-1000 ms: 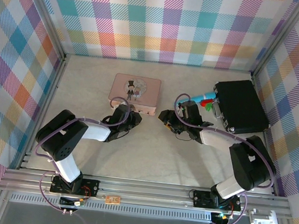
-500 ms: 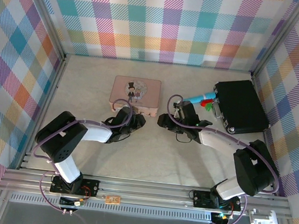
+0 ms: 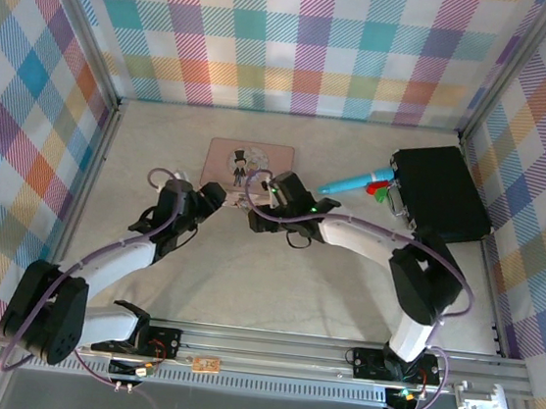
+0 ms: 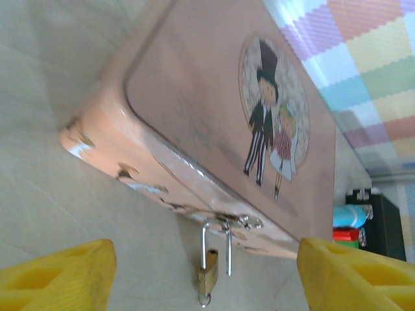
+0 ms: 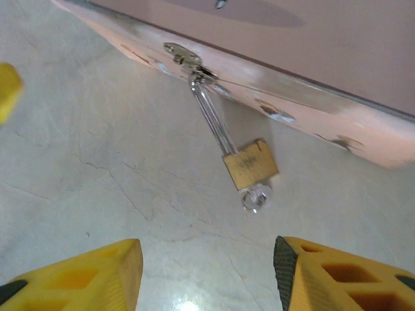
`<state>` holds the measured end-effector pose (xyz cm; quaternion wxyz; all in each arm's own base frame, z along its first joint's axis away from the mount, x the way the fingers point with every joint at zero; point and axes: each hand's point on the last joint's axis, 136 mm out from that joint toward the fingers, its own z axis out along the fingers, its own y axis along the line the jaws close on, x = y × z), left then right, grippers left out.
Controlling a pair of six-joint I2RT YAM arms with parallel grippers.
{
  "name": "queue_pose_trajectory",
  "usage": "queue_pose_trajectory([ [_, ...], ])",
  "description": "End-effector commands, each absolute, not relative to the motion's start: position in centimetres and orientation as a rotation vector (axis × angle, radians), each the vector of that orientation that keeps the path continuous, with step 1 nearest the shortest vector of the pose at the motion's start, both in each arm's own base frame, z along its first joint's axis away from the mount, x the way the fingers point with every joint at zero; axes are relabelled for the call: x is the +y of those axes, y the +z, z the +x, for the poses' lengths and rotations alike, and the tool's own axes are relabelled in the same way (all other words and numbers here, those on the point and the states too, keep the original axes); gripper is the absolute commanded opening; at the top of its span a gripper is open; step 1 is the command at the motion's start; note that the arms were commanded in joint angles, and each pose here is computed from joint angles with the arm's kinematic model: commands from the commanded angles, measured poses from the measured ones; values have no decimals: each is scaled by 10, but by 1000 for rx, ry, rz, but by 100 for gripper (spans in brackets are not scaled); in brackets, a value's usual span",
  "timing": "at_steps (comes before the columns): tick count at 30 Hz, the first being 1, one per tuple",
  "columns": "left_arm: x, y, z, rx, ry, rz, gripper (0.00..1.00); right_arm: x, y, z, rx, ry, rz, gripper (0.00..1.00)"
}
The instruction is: Unlock a padlock with a key
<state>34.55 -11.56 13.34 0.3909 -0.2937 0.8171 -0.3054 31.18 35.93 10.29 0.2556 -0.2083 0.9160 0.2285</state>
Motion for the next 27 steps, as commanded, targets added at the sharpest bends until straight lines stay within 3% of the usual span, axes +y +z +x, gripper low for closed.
queue_pose_trajectory([
  [1,-98,114,331,2140,-736,-776,74,364,85,314,2523,471,-744,56],
  [12,-95,102,333,2120,-808,-839,74,372,48,335,2516,55,-911,55],
  [17,-95,103,334,2111,-813,-837,74,377,34,336,2524,25,-929,52],
  [24,-96,102,333,2106,-826,-837,74,372,24,344,2518,-38,-890,41],
  [27,-98,102,333,2102,-843,-828,74,371,25,345,2519,-29,-876,26],
])
